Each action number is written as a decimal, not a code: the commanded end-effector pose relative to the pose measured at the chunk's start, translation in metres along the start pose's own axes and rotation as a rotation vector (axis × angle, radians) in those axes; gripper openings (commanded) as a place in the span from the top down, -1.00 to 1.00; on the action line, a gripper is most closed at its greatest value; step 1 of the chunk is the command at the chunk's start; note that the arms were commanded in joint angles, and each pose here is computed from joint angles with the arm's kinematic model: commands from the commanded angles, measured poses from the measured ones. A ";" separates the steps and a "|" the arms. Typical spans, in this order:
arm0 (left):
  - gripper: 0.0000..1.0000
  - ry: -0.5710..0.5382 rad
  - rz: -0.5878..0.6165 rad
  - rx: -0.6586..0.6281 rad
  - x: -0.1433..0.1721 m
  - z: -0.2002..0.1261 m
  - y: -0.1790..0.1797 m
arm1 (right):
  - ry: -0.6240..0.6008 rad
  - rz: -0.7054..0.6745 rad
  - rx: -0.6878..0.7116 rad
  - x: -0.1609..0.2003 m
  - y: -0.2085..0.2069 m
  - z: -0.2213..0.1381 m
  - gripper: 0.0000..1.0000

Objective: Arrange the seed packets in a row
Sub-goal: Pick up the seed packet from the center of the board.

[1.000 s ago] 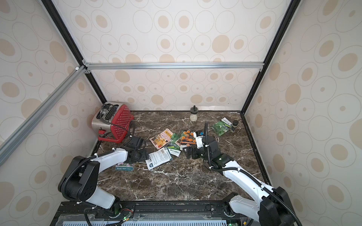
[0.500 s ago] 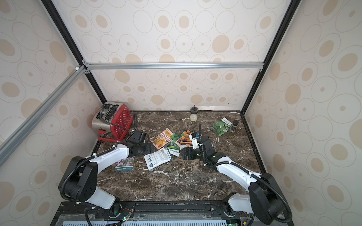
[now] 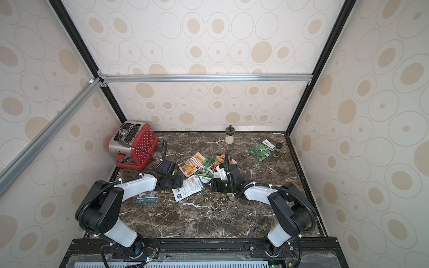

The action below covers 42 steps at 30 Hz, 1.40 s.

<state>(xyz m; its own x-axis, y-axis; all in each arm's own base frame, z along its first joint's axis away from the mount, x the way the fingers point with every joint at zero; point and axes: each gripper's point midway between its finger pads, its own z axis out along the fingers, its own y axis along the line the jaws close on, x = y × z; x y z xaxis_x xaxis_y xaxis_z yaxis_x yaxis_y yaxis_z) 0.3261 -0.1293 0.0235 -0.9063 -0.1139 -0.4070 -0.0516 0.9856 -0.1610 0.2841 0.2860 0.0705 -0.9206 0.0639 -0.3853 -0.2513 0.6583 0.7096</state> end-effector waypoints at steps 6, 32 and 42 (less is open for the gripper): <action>-0.36 0.033 -0.013 0.015 0.015 0.015 0.000 | 0.025 0.085 -0.052 0.010 -0.004 0.030 -0.28; -0.56 -0.106 -0.011 0.041 -0.051 -0.060 -0.025 | -0.160 -0.129 -0.115 -0.014 0.042 0.018 1.00; -0.71 -0.216 -0.080 0.178 -0.107 -0.131 -0.062 | -0.317 -0.612 0.007 -0.048 0.088 -0.054 1.00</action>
<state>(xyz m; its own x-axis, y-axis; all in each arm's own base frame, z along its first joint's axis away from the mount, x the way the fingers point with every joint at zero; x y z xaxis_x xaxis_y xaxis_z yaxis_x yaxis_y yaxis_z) 0.3817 -0.1578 0.1930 -0.7562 -0.2066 -0.6209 -0.0018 0.9495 -0.3137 0.2931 0.3090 0.1833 -0.5943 0.0395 -0.8032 -0.6248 0.6062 0.4921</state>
